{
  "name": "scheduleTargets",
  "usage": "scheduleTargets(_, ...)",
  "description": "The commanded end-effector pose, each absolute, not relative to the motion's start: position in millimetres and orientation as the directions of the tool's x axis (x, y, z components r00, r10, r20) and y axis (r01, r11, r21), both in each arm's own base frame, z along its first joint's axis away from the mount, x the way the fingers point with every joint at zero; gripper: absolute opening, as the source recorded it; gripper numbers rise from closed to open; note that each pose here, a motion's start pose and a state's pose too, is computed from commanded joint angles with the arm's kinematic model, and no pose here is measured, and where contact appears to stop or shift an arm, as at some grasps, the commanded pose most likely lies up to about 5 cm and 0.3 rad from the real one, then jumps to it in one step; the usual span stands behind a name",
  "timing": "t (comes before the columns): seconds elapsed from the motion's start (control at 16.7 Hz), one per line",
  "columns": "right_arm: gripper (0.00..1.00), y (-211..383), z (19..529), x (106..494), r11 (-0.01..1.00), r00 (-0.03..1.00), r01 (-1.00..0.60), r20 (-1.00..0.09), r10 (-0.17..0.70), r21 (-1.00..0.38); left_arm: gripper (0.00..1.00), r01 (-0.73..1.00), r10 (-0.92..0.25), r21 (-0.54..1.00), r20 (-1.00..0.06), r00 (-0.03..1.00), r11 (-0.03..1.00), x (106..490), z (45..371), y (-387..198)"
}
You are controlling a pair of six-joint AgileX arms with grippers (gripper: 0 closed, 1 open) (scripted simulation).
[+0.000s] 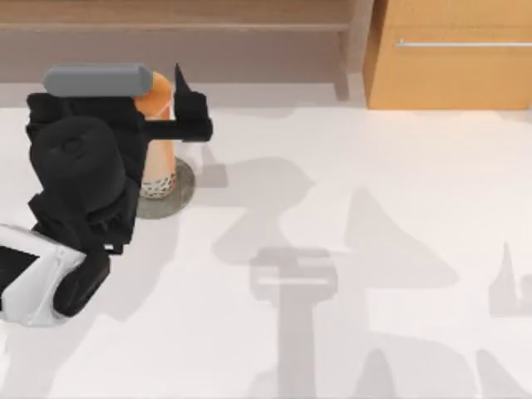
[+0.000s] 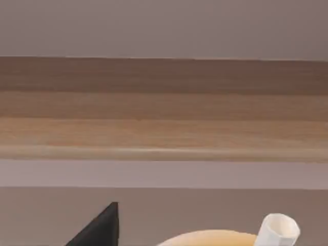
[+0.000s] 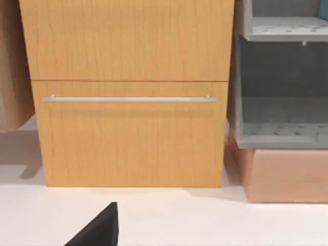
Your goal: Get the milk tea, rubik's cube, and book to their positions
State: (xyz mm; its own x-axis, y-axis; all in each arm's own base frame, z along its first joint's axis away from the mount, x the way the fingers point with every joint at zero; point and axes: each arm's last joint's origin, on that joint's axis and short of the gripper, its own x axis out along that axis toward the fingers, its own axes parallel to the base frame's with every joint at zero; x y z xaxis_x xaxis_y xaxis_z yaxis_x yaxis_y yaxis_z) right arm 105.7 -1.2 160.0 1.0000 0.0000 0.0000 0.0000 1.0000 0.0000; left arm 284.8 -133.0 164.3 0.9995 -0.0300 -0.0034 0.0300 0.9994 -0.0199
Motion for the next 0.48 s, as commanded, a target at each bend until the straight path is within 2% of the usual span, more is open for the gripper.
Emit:
scheduleTargets(0.3, 1.00, -1, 160, 106, 1.000, 1.000, 0.000, 0.000, 0.000, 0.000, 1.00, 0.004, -0.005, -0.015, -0.038, 0.999, 1.000, 353, 221, -126)
scheduleTargets(0.48, 1.00, -1, 160, 106, 1.000, 1.000, 0.000, 0.000, 0.000, 0.000, 1.00, -0.040, 0.043, 0.024, -0.155, 0.987, 0.999, 389, 251, -98)
